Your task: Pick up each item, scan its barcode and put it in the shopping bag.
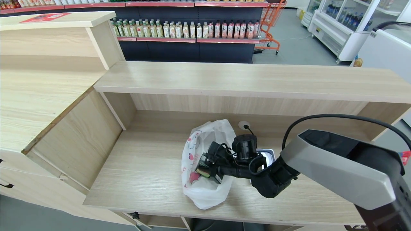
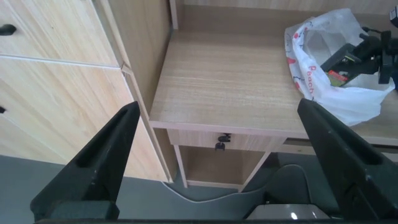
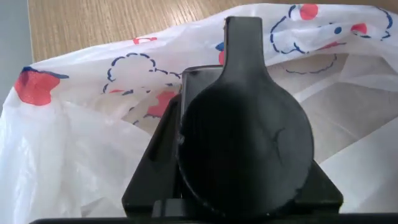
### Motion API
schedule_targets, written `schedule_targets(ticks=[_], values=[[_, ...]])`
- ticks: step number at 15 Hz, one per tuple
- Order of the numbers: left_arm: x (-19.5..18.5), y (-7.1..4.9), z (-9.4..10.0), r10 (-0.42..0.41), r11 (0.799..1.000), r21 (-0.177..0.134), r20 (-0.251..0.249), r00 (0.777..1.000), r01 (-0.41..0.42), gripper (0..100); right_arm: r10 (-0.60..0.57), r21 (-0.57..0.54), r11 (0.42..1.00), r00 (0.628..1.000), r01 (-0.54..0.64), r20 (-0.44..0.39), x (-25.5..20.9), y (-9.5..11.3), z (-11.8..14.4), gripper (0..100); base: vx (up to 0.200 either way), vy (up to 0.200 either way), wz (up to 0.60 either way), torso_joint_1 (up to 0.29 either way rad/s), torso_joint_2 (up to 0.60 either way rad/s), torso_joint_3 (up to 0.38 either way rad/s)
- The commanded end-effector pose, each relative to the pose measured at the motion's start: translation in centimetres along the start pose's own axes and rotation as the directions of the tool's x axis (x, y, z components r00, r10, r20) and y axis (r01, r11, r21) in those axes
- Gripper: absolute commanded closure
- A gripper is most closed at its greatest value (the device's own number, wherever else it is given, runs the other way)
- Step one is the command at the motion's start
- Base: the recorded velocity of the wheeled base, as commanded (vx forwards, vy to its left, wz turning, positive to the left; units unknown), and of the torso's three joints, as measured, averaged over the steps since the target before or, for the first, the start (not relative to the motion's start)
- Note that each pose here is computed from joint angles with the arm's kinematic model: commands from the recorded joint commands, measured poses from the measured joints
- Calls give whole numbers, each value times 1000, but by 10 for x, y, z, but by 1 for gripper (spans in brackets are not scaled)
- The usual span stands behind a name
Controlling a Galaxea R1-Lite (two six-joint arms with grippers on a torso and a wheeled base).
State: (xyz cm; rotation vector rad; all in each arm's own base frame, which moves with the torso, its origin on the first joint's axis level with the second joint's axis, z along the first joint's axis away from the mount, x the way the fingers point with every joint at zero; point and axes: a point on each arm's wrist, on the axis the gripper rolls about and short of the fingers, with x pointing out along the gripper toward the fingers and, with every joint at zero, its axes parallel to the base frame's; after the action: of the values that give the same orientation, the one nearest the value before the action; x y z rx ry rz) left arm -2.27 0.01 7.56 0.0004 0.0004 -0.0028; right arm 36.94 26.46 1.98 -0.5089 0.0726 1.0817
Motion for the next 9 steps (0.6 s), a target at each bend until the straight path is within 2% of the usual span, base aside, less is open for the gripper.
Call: schedule_targets(ticks=[1,3,6,8,9], values=[[0,0,0,0,1000,0,0,1000,0,0,5,3,1000,1000,-5,-16,2,1,-8,0,0,0,0,0,0,0],[0,0,0,1,1000,0,0,1000,-1,0,-1,47,999,1000,1,3,-2,-2,0,0,0,0,0,0,0,0],[0,0,0,1,1000,0,0,1000,-1,0,-52,263,964,996,30,76,-26,-21,49,0,0,0,0,0,0,0],[0,0,0,0,1000,0,0,1000,0,0,-70,440,897,997,53,23,-62,-36,64,0,0,0,0,0,0,0],[0,0,0,0,1000,0,0,1000,0,0,-74,487,871,997,66,-2,-73,-40,66,0,0,0,0,0,0,0]])
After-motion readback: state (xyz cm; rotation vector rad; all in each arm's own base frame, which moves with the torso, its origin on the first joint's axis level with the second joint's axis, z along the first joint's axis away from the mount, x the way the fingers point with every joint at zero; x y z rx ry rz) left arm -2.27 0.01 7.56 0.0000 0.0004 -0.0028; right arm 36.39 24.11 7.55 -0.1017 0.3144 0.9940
